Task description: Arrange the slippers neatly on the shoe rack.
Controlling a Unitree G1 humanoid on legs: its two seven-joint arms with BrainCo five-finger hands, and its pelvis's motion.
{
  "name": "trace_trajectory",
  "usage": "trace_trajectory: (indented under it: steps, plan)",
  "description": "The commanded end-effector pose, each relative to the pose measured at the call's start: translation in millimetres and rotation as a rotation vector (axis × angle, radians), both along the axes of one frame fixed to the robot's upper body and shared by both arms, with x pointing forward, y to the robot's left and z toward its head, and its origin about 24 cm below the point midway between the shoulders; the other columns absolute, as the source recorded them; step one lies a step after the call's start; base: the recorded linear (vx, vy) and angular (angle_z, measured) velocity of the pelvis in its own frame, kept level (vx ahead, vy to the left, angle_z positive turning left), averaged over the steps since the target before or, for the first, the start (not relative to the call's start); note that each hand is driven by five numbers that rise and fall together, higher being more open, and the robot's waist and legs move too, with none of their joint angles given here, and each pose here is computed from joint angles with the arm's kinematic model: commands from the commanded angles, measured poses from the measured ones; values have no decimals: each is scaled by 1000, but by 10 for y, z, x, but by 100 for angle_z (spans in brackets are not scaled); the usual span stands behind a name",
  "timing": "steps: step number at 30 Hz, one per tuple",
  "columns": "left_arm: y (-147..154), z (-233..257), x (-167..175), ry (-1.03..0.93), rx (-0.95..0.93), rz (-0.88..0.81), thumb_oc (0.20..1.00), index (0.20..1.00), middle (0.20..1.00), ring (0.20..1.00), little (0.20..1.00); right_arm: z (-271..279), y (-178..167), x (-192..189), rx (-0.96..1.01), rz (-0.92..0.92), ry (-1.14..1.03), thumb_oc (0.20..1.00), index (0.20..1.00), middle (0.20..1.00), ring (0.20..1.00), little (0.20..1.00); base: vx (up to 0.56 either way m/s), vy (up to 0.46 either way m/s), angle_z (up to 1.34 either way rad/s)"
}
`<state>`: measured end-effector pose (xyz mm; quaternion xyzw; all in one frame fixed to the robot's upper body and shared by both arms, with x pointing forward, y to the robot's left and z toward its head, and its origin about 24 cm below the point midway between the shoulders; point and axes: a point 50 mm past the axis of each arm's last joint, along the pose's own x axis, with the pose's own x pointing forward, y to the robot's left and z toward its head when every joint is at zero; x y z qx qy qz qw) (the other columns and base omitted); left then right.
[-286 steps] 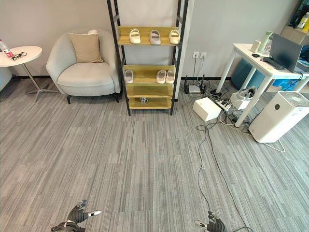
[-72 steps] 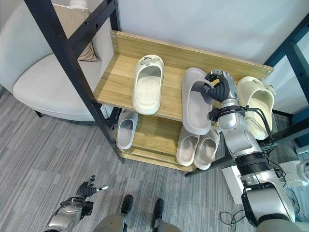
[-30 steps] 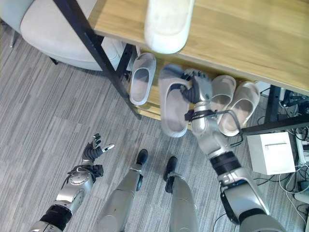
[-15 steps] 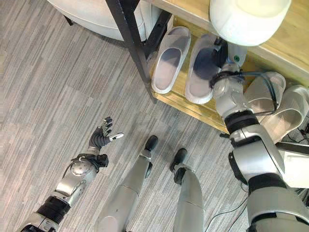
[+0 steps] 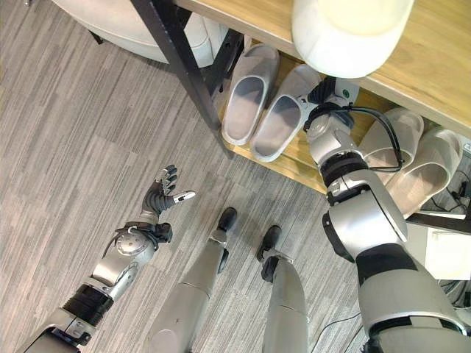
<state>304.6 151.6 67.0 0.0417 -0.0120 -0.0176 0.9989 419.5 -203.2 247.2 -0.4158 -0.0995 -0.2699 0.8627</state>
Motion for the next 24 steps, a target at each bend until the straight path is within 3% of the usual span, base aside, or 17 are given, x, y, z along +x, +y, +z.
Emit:
trace_trajectory:
  steps: [1,6,13,19,24]
  plan:
    - [96,-65,-43,15,-23,72,1000,1000,1000,1000,1000,-112,92,-76,469,111,-190,1000,1000,1000,1000,1000,-1,24,-12]
    - [155,-173,-107,63,-18,70,1000,1000,1000,1000,1000,-576,290,-86,858,283,-99,1000,1000,1000,1000,1000,-9,-28,-24]
    - [138,-231,-129,91,-5,46,1000,1000,1000,1000,1000,-476,400,-15,929,344,-72,1000,1000,1000,1000,1000,16,-42,7]
    - [118,-216,-109,89,4,18,1000,1000,1000,1000,1000,-63,369,48,1003,383,-152,1000,1000,1000,1000,1000,2,-26,15]
    - [64,-202,-97,87,-5,-18,1000,1000,1000,1000,1000,387,63,21,933,320,-264,1000,1000,1000,1000,1000,11,-7,4]
